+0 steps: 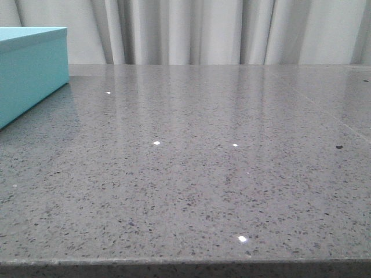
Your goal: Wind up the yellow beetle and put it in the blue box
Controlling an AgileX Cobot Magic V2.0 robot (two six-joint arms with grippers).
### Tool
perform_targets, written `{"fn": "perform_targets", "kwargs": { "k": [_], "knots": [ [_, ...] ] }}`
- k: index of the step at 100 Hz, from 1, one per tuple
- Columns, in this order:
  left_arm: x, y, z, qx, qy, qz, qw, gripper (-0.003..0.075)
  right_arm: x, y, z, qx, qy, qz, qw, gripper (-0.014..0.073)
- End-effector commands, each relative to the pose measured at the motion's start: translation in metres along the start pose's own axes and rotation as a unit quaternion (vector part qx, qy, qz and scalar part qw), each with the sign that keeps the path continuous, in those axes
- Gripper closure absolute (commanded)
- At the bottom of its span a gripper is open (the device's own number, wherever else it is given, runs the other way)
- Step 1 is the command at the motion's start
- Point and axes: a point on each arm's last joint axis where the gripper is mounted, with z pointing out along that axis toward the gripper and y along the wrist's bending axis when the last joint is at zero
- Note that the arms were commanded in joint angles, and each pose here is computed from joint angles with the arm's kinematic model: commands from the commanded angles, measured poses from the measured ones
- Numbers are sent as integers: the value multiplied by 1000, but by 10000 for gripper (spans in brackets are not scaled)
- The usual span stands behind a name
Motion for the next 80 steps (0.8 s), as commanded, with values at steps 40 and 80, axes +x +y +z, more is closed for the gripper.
{"fn": "perform_targets", "kwargs": {
  "k": [40,80],
  "knots": [
    [-1,0,-2,2,-42,-6,999,739,-3,0,-3,6,-1,-16,1000,664],
    [-1,0,-2,2,-42,-6,999,738,-3,0,-3,6,-1,-16,1000,664]
  ]
}}
